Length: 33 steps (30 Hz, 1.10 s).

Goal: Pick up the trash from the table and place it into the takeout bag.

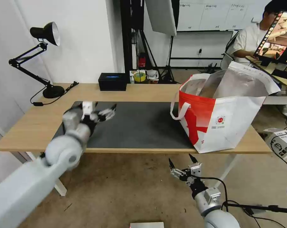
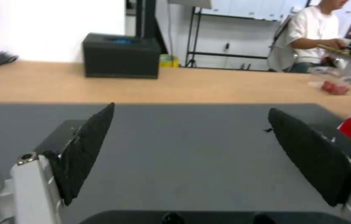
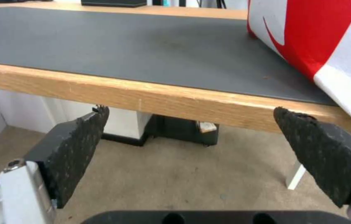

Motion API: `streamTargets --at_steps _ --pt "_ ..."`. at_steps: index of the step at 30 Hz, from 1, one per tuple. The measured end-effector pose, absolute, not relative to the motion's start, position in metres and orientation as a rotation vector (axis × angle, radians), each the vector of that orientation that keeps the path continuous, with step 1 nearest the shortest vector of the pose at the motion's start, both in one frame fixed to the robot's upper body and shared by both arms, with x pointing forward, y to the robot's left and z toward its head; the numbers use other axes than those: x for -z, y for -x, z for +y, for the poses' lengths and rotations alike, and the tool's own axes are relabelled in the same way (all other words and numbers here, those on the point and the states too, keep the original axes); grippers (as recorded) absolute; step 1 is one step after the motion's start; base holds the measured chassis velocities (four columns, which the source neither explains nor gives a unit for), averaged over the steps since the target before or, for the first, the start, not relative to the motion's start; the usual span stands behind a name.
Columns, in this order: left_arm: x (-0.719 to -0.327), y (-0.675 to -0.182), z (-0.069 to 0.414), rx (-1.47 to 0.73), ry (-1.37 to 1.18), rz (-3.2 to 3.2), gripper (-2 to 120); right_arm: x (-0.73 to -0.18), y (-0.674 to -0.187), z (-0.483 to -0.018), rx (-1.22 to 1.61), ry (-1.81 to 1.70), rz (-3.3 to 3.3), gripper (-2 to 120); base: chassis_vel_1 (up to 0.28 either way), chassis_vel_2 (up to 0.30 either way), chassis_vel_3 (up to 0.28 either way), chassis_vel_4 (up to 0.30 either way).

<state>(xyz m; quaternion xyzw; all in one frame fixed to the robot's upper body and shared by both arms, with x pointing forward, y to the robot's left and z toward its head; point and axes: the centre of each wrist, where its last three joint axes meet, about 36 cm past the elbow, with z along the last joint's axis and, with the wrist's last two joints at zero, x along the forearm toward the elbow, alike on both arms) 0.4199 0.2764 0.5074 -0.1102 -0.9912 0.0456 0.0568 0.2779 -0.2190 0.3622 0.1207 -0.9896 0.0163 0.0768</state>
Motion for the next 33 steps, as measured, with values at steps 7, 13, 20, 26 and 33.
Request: streamTargets --at_steps 7,13,20,26,33 --pt "-0.482 -0.384 0.294 -0.143 0.220 -3.046 100 -0.362 -0.278 -0.219 -0.049 -0.362 -2.965 100 0.000 0.000 0.000 0.000" --pt "-0.460 -0.351 0.311 -0.145 0.072 -3.065 100 -0.362 -0.278 -0.219 -0.049 -0.362 -2.965 100 0.000 0.000 0.000 0.000" --pt "-0.438 -0.321 0.321 -0.129 -0.015 -3.062 100 -0.362 -0.278 -0.219 -0.049 -0.362 -2.965 100 0.000 0.000 0.000 0.000" --pt "-0.418 -0.294 0.326 -0.140 -0.078 -3.059 100 -0.362 -0.278 -0.219 -0.049 -0.362 -2.965 100 0.000 0.000 0.000 0.000" --pt "-0.403 -0.278 0.335 -0.146 -0.104 -3.035 100 -0.362 -0.278 -0.219 -0.049 -0.362 -2.965 100 0.000 0.000 0.000 0.000"
